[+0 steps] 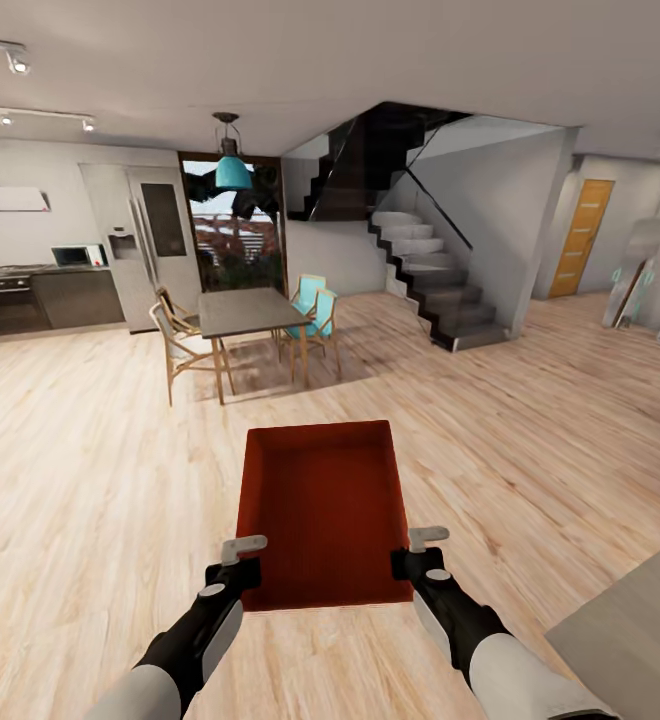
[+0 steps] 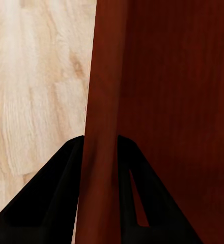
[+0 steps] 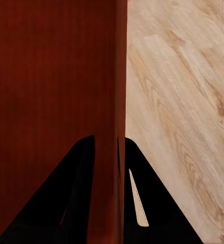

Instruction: Move the two storage containers from the living room to the garage. In the garage, place one container on the floor and stack the other container on top of it (either order is fine).

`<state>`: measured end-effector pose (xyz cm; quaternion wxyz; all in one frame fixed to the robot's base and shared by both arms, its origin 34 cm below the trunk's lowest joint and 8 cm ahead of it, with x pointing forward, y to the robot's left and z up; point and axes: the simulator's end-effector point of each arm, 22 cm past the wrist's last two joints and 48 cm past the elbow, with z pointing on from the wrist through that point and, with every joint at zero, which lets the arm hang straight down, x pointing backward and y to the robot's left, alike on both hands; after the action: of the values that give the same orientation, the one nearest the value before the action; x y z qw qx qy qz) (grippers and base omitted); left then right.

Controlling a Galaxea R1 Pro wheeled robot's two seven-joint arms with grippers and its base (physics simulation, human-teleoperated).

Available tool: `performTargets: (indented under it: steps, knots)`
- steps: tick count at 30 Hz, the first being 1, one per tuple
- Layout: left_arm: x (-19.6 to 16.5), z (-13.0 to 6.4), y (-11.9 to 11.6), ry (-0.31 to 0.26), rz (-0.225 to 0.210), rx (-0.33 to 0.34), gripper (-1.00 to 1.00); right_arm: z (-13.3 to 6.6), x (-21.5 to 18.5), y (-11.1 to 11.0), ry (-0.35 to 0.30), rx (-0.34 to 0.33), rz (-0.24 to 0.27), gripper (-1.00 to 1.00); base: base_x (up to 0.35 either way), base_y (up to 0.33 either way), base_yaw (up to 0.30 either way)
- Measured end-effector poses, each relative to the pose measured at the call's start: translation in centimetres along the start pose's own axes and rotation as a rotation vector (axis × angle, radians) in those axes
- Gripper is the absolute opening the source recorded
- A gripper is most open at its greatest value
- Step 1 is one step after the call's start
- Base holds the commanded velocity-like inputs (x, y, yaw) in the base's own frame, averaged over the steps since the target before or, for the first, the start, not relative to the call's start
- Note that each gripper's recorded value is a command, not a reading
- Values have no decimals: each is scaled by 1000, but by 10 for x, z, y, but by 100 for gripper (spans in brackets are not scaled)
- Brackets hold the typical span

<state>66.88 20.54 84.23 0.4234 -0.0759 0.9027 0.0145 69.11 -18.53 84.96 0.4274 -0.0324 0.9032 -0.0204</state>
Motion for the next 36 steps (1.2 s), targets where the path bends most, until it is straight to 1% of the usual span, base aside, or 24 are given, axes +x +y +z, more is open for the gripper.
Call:
performTargets:
  steps: [20,24,36]
  knots:
    - [1,0,0,2,0,-1,-100,0,1,0,2,0,0,-100,323,0,-276]
    - [1,0,0,2,0,0,-100,0,1,0,2,0,0,-100,323,0,-86]
    - [1,0,0,1,0,0,-100,0,1,0,1,0,0,-100,323,0,-5]
